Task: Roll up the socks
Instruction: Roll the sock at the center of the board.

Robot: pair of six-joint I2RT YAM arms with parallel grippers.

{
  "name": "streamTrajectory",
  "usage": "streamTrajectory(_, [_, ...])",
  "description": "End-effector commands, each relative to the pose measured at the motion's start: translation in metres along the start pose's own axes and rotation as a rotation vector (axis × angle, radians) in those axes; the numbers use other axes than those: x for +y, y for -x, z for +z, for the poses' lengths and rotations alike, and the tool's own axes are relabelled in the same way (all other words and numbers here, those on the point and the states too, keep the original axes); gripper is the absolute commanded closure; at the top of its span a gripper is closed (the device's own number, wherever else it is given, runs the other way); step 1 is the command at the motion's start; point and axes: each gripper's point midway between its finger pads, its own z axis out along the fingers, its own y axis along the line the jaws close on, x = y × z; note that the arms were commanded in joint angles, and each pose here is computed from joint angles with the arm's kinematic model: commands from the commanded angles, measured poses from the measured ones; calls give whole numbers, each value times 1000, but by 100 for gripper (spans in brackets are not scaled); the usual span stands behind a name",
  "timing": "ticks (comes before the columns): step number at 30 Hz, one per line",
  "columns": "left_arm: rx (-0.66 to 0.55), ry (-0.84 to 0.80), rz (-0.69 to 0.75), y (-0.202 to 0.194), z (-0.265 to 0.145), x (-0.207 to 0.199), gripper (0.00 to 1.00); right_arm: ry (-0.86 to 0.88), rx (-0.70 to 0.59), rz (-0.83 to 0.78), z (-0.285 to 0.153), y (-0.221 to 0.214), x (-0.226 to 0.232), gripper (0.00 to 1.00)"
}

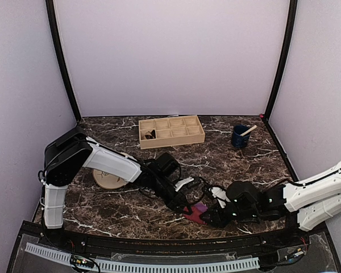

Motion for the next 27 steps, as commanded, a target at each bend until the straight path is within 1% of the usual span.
streamTrajectory(1, [28,0,-30,-2,-1,1,100,-122,-40,-89,-5,11,2,54])
streamTrajectory(4, [34,-14,-27,-2,0,-1,100,-186,-40,-171,-7,11,8,52])
streamTrajectory(8, [52,-33,-25,-3,4,-2,100,-276,-31,-284,-4,12,16,44])
streamTrajectory(11, [63,-40,-26,-4,6,-3,100,-320,3,-362,2,8,21,43])
streamTrajectory(18, [80,-55,-25,-6,7,-4,100,-430,65,-467,13,0,18,42])
streamTrajectory(24, [93,-63,-30,-8,8,-4,100,-473,99,-513,20,-3,14,43])
streamTrajectory(27, [99,-63,-30,-10,8,-4,100,-504,147,-546,28,-10,10,43])
